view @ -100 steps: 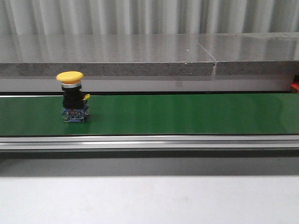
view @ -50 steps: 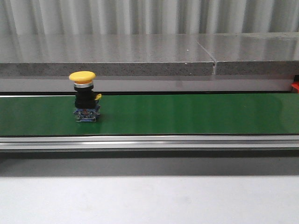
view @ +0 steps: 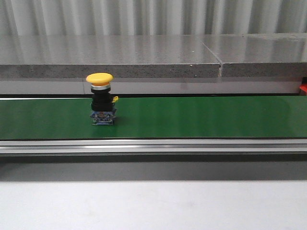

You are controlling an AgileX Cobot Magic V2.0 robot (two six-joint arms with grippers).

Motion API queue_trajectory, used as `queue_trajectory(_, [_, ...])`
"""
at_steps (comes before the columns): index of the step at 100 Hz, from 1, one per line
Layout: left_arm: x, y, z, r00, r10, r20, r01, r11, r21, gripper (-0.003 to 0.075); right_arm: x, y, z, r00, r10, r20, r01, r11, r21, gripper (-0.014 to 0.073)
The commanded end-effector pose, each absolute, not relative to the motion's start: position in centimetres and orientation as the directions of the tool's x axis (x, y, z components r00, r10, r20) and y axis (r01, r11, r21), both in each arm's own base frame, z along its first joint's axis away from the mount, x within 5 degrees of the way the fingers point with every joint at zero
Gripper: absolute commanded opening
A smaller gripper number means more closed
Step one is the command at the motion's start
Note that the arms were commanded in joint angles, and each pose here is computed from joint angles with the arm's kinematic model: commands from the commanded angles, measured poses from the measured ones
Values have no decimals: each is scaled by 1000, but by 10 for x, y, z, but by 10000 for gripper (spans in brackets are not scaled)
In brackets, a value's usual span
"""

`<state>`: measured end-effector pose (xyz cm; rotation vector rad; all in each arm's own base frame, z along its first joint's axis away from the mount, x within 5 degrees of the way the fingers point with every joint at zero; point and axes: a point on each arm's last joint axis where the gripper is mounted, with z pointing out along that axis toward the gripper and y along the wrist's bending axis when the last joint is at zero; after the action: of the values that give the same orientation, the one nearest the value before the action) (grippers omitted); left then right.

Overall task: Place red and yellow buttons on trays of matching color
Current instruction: 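Lower the red button into the red tray and open the right gripper, then move the right gripper above the yellow button on the belt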

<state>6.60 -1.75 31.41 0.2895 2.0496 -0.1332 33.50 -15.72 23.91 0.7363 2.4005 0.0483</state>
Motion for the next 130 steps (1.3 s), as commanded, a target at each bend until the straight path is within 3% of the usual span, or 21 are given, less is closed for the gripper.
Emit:
queue_trajectory(1, [68,-19,328,-379,116,-918,263,965,13,-21,339,-162,259,-570,511,-643,499,837,223,90])
queue_trajectory(24, [68,-19,328,-379,116,-918,263,965,13,-21,345,-165,240,-594,526,-609,510,832,221,91])
queue_trajectory(32, [68,-19,328,-379,116,-918,263,965,13,-21,345,-165,240,-593,526,-610,510,831,221,130])
queue_trajectory(47, [68,-19,328,-379,116,-918,263,965,13,-21,345,-165,240,-593,526,-610,510,831,221,392])
queue_trajectory(57, [68,-19,328,-379,116,-918,263,965,13,-21,344,-165,242,-593,525,-611,508,832,222,494])
queue_trajectory(89, [68,-19,328,-379,116,-918,263,965,13,-21,334,-159,263,-575,498,-649,490,845,214,498])
queue_trajectory(130, [68,-19,328,-379,116,-918,263,965,13,-21,301,-130,331,-538,399,-742,399,896,193,444])
